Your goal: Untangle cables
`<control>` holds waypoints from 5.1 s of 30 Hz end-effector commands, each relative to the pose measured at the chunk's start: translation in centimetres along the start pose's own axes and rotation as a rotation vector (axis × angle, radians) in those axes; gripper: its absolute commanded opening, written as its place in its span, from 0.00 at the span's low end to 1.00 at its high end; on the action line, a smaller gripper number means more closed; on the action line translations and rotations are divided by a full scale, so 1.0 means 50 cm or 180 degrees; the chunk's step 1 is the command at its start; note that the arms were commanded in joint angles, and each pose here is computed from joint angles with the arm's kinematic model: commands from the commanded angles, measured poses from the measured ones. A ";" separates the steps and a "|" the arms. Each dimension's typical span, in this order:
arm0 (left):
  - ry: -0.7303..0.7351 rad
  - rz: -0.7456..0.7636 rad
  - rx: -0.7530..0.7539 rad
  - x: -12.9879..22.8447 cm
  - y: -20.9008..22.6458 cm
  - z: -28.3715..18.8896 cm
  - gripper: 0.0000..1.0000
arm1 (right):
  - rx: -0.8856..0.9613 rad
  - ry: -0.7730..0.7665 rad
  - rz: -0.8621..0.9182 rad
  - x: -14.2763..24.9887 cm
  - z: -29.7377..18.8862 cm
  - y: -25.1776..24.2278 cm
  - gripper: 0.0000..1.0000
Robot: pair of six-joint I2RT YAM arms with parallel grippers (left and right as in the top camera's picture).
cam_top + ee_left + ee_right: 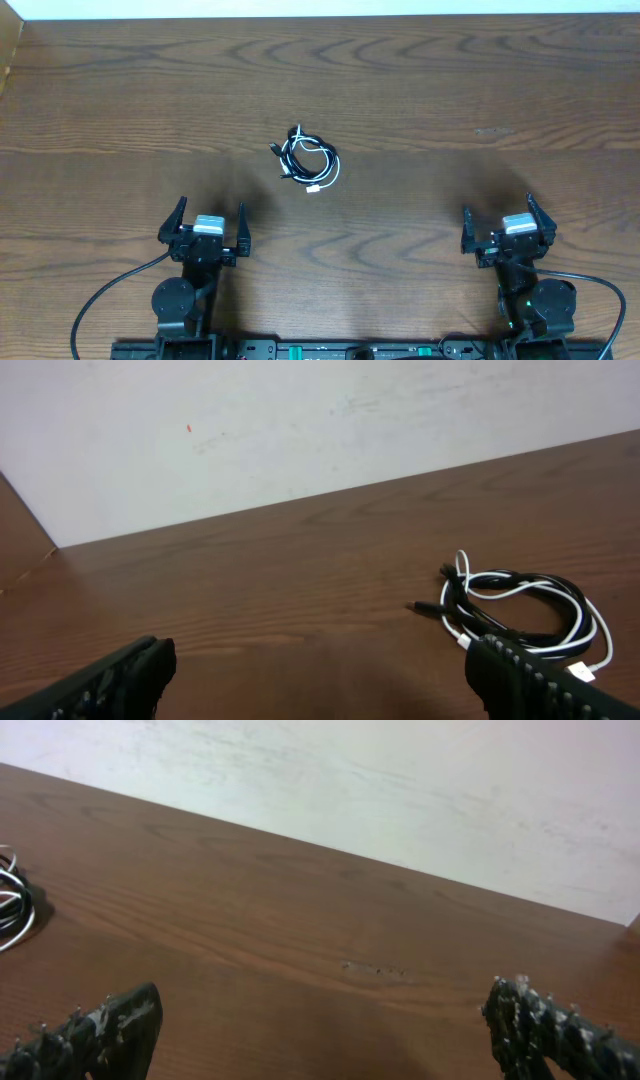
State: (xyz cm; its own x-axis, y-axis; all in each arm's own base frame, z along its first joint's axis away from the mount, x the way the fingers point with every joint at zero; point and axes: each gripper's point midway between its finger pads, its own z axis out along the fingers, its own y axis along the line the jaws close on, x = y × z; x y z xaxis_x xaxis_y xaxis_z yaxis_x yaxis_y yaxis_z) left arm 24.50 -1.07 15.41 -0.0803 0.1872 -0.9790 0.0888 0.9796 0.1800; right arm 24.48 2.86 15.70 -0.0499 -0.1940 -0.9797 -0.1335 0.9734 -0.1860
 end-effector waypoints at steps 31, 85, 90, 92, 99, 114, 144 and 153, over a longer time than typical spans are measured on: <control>0.0141 -0.0066 0.0075 0.028 -0.011 0.001 0.98 | 0.0009 0.0004 -0.0020 0.001 0.000 -0.002 0.99; 0.3017 -0.0302 0.2334 -0.120 -0.165 0.338 0.98 | -0.2094 0.1835 0.0511 -0.189 0.218 0.139 0.99; 0.3182 -0.0114 0.2574 -0.057 -0.201 0.369 0.97 | -0.2071 0.1855 0.0520 -0.186 0.219 0.138 0.99; 0.3260 -0.0144 0.2591 -0.035 -0.206 0.374 0.98 | -0.2094 0.1898 0.0626 -0.186 0.215 0.142 0.99; 0.3422 -0.0228 0.2661 0.027 -0.222 0.391 0.98 | -0.2025 0.2011 0.0899 -0.184 0.212 0.144 0.99; 0.3569 -0.0176 0.2186 0.098 -0.220 0.438 0.71 | -0.2026 0.2030 0.0904 -0.182 0.212 0.144 0.98; 0.4220 -0.0315 0.2034 0.282 -0.236 0.419 0.08 | -0.1958 0.2041 0.0873 -0.178 0.215 0.138 0.99; 0.3887 -0.0316 0.1930 0.153 -0.193 0.445 0.08 | -0.1871 0.1957 0.1143 -0.200 0.232 0.142 0.97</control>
State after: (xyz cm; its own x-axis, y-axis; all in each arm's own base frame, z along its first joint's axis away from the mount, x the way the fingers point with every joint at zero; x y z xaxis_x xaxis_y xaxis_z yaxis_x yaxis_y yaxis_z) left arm 43.82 -11.83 0.51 -0.9109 0.3821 -0.1556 0.4123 0.8564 -0.3107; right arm 35.01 12.47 21.98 -0.6719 -0.1538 -0.7245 -0.5134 0.8018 0.3058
